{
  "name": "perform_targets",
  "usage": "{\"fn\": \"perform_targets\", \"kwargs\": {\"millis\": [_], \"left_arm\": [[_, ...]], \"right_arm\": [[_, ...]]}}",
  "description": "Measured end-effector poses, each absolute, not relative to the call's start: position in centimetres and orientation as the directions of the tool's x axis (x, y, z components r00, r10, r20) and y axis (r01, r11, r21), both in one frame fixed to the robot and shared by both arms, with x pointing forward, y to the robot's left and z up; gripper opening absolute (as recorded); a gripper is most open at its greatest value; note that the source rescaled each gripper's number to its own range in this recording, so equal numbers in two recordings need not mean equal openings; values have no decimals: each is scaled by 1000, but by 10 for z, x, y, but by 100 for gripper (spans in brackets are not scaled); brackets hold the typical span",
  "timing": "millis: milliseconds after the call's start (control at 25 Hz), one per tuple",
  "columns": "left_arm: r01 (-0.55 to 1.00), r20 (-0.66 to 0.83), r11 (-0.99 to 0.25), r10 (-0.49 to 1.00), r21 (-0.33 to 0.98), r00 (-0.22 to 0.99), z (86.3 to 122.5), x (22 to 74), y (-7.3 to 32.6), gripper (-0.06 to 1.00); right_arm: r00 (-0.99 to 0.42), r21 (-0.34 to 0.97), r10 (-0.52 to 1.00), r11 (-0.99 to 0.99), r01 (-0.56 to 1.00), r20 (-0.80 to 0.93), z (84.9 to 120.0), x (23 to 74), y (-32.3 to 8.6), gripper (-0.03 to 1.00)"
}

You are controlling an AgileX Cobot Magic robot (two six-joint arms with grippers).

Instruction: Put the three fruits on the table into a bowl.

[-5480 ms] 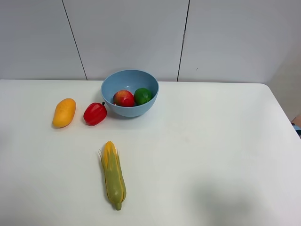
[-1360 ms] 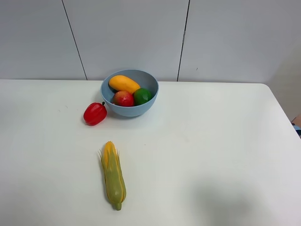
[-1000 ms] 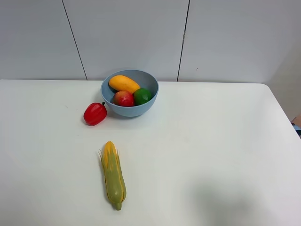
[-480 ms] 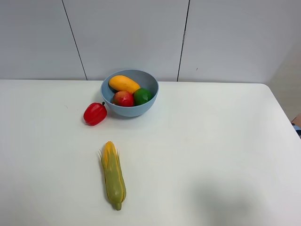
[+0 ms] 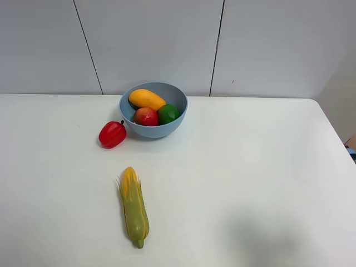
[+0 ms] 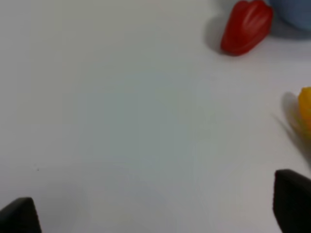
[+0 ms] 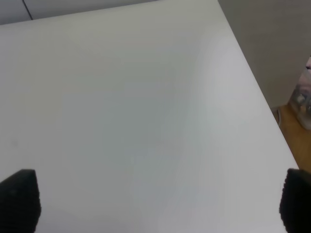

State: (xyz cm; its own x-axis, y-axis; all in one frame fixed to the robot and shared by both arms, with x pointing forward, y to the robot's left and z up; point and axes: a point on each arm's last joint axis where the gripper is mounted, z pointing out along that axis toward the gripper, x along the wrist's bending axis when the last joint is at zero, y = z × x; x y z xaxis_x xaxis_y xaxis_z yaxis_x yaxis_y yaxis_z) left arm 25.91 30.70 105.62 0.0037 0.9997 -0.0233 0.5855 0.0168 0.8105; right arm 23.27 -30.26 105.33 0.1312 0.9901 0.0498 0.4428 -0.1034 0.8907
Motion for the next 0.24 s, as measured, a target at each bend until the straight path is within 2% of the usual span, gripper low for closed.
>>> {"fn": "perform_targets", "kwargs": {"millis": [240], "left_arm": [[583, -6, -21, 999, 812, 44, 1056, 260, 305, 88]], "right_arm": [[131, 891, 990, -103, 443, 50, 1053, 233, -303, 99]]}}
